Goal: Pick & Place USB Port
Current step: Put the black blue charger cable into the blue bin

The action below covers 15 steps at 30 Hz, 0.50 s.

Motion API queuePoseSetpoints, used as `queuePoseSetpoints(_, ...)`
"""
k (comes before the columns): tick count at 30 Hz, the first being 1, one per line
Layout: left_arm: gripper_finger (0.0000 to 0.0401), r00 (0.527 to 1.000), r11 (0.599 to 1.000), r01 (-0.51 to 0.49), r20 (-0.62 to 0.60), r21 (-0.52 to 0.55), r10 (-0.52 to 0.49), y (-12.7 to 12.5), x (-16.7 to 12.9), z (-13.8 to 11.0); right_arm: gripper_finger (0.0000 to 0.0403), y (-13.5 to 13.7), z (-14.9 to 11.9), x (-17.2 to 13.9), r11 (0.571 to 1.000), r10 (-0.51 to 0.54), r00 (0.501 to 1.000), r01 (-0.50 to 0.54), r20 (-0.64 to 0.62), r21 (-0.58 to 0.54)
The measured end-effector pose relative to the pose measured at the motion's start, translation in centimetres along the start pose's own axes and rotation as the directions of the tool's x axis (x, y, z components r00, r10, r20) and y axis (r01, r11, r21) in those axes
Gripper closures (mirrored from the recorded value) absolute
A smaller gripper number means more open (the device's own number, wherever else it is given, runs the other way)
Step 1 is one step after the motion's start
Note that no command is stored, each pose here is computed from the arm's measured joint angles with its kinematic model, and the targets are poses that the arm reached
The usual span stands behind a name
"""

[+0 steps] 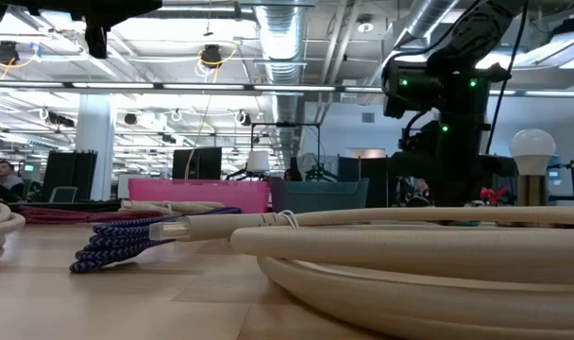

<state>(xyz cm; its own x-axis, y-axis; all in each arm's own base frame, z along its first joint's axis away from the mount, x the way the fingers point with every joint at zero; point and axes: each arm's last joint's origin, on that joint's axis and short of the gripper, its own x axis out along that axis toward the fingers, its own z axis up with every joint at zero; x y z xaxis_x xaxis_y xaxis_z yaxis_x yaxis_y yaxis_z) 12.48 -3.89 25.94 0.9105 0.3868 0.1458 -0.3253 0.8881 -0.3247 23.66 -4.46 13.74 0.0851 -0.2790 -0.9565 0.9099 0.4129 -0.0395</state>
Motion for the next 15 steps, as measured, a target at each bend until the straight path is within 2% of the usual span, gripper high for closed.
queuePoseSetpoints(7,0.0384,1.0,1.0,0.0,0.0,0.0,0.0,0.0,0.0,0.0,0.0397,0.1,-0.6,-2.0,0.998,0.05,0.997,-0.049,0.056,-0.027)
queuePoseSetpoints(15,0.0384,1.0,1.0,0.0,0.0,0.0,0.0,0.0,0.0,0.0,0.0399,-0.4,-0.4,-6.9,0.984,0.177,0.966,-0.172,0.19,-0.044)
